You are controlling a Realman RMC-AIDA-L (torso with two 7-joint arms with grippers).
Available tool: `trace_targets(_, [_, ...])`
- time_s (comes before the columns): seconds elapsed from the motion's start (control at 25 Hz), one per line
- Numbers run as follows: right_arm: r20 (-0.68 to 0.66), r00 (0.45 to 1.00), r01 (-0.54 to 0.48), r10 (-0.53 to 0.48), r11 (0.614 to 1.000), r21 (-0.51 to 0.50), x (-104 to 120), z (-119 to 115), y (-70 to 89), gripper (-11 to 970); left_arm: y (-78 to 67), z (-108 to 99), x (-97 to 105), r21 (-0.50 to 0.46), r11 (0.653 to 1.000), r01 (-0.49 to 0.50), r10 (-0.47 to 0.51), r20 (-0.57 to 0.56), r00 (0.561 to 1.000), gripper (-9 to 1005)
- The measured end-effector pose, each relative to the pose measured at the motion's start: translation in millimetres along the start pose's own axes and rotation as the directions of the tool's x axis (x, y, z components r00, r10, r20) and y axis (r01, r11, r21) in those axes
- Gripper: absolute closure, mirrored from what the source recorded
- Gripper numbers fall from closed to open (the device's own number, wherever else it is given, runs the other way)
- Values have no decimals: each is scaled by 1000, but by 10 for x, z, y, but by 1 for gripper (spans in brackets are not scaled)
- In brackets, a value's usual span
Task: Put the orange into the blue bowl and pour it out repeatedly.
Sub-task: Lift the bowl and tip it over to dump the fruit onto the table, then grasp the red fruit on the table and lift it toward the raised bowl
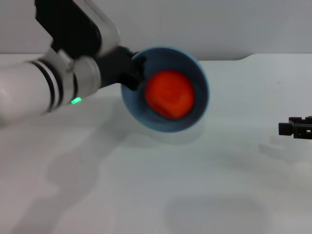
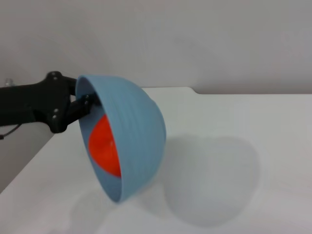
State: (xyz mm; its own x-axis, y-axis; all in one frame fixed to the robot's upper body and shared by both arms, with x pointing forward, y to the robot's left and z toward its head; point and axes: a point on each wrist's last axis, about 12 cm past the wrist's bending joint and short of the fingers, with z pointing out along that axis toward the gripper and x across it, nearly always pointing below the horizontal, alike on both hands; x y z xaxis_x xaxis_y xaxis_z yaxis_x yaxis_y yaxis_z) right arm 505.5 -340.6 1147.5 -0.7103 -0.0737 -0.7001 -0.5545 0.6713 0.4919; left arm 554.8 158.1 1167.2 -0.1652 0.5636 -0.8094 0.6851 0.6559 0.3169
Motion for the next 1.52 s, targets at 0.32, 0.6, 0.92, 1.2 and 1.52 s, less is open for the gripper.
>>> trace_targets(0.32, [-3, 1000, -29, 29, 1000, -10, 38, -2, -30, 415, -583, 54, 44, -166, 939, -302, 334, 226, 915, 996])
trace_targets(0.6, [-16, 999, -37, 37, 999, -25, 38, -10, -20, 414, -984, 154, 293, -372, 812, -450, 570, 338, 749, 996])
trace_targets(0.92, [-16, 999, -48, 47, 999, -22, 71, -28, -29, 414, -1052, 232, 343, -420, 743, -521, 658, 323, 680, 997])
trace_targets(1.2, [-19, 999, -50, 49, 998, -37, 60, 14, -33, 414, -509, 178, 80, -358, 931, -75, 211, 358, 909, 996])
trace_targets(1.52, [-67, 996, -61, 54, 993, -104, -35, 272, -40, 414, 423, 77, 159, 110, 873, 475, -488, 169, 857, 996])
